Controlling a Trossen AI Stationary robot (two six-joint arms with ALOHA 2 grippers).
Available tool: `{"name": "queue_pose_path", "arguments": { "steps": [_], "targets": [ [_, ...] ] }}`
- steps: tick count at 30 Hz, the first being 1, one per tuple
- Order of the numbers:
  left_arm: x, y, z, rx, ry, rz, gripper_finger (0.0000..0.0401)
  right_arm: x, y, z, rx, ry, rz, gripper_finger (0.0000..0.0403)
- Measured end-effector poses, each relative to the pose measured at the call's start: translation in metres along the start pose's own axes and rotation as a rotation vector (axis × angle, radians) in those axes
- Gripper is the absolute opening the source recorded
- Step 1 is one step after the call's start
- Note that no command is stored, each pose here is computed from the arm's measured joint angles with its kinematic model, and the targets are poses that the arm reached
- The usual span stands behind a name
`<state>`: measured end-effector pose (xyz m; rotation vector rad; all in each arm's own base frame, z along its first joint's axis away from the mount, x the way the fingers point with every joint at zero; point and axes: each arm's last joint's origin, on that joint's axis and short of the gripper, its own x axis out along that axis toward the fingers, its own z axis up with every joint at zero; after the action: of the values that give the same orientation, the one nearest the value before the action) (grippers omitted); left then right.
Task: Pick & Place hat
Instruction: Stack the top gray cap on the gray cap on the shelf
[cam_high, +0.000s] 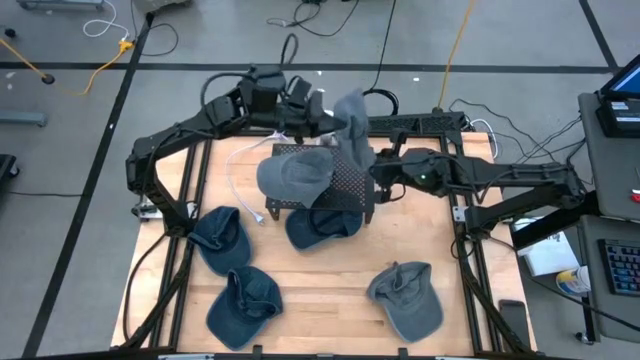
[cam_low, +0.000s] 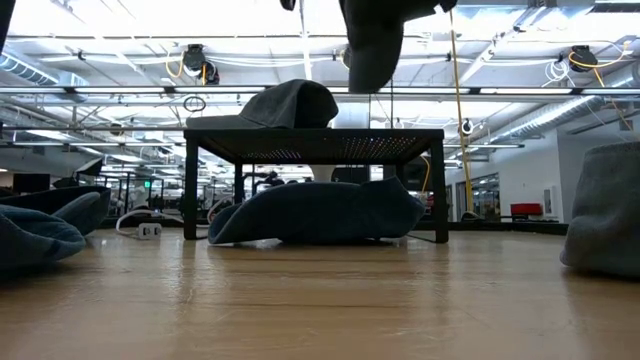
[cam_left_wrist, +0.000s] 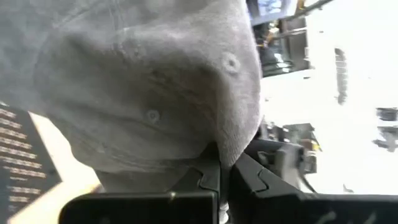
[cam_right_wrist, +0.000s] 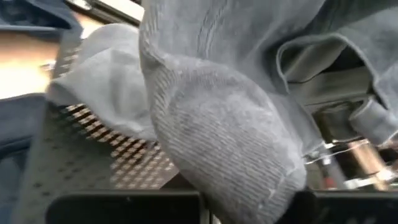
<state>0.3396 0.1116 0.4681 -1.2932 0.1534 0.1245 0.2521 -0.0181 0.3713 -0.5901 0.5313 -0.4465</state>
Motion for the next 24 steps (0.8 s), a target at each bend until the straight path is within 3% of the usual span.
{"name": "queue_pose_path", "arguments": {
  "steps": [6, 15, 24],
  "targets": [
    [-0.004, 0.006, 0.008, -0.050, 0.048, 0.018, 0.0004, -0.026, -0.002, 0.009, -0.016, -0.102, -0.008, 0.0043],
    [-0.018, 0.021, 0.017, -0.089, 0.102, 0.126, 0.0003, -0.084, -0.018, 0.014, 0.087, -0.315, 0.012, 0.0147],
    [-0.046, -0.001, 0.018, -0.098, 0.103, 0.010, 0.0003, -0.098, -0.030, 0.008, 0.092, -0.295, -0.081, 0.0191]
  ]
}}
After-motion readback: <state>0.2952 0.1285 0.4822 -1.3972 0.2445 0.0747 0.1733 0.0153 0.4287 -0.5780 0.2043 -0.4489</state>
